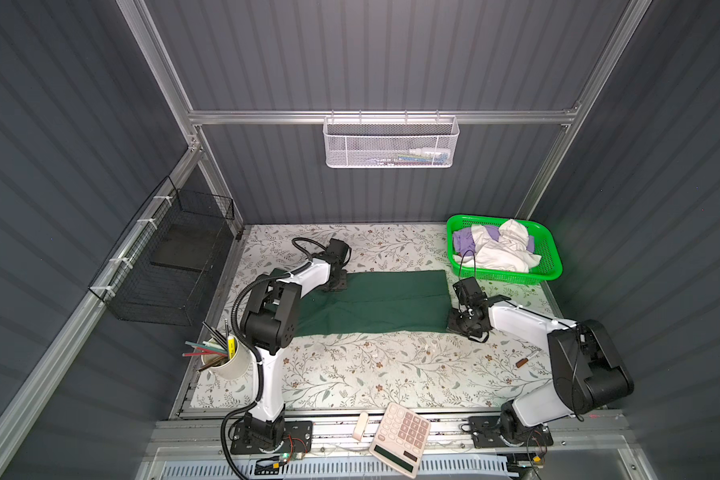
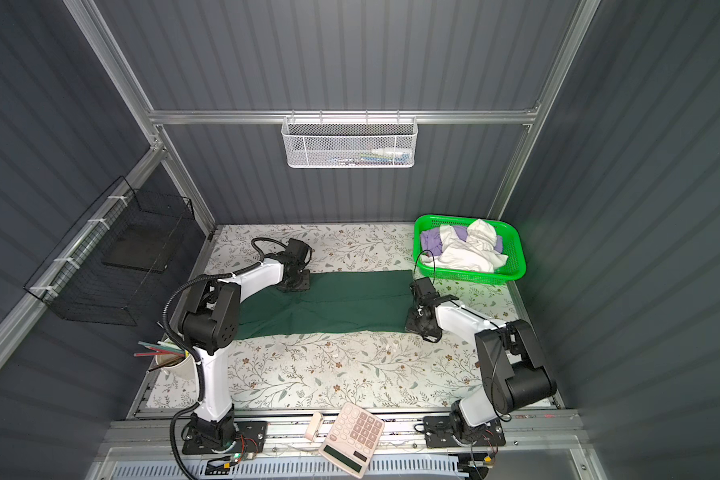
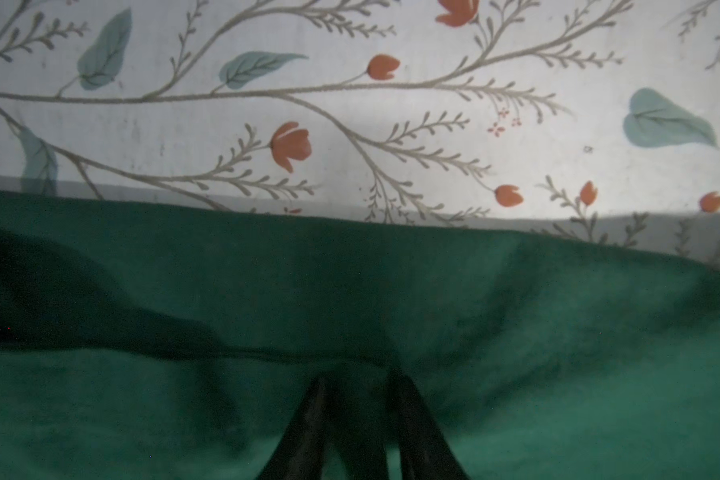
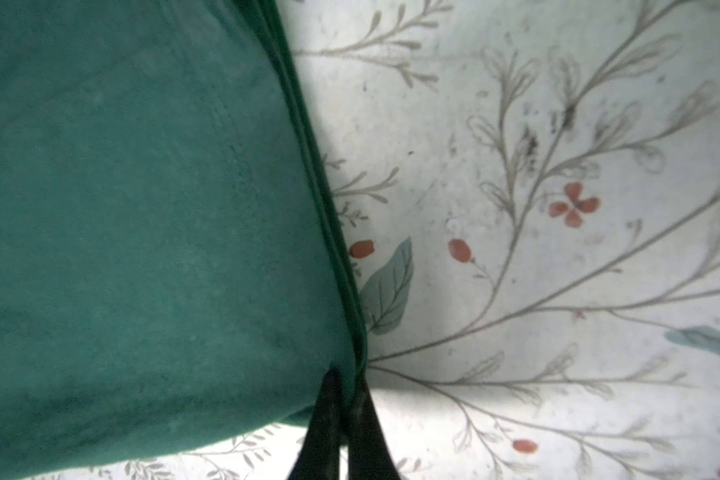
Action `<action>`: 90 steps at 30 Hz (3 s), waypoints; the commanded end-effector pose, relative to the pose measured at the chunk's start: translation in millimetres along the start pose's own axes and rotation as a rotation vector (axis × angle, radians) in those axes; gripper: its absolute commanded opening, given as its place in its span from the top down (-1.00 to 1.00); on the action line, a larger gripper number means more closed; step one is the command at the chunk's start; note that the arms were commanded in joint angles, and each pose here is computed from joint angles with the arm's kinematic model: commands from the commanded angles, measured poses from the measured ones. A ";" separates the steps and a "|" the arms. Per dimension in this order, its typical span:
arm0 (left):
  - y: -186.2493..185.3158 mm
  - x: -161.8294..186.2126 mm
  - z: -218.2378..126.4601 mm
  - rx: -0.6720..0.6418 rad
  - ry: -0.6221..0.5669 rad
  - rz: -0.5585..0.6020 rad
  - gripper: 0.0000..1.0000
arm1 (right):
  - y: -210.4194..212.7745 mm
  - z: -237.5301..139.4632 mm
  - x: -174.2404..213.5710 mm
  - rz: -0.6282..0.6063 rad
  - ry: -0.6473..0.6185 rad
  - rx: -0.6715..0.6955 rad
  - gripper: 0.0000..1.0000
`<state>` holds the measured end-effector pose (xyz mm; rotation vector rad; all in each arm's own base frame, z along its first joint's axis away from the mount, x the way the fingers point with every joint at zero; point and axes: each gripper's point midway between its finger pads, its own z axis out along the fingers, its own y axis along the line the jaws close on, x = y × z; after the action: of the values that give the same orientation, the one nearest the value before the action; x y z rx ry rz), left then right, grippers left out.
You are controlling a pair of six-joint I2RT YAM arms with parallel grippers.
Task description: Fold and stack the t-shirts
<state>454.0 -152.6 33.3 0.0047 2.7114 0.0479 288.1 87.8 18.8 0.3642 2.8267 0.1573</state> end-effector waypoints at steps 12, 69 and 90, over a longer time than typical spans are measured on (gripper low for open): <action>2.8 -16.3 -21.6 -0.025 -0.056 0.011 1.00 | -9.2 1.3 14.4 -0.023 0.048 0.028 1.00; 139.9 122.7 -40.4 -0.088 0.179 -0.300 0.25 | -42.8 -14.6 17.6 0.064 0.077 0.052 1.00; 169.0 109.7 -71.9 -0.233 0.077 -0.323 1.00 | -41.5 -17.4 17.3 0.061 0.077 0.045 1.00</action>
<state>329.5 1.7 51.3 -0.4625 2.7540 0.1878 255.9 52.4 20.7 0.4683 2.9007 0.1299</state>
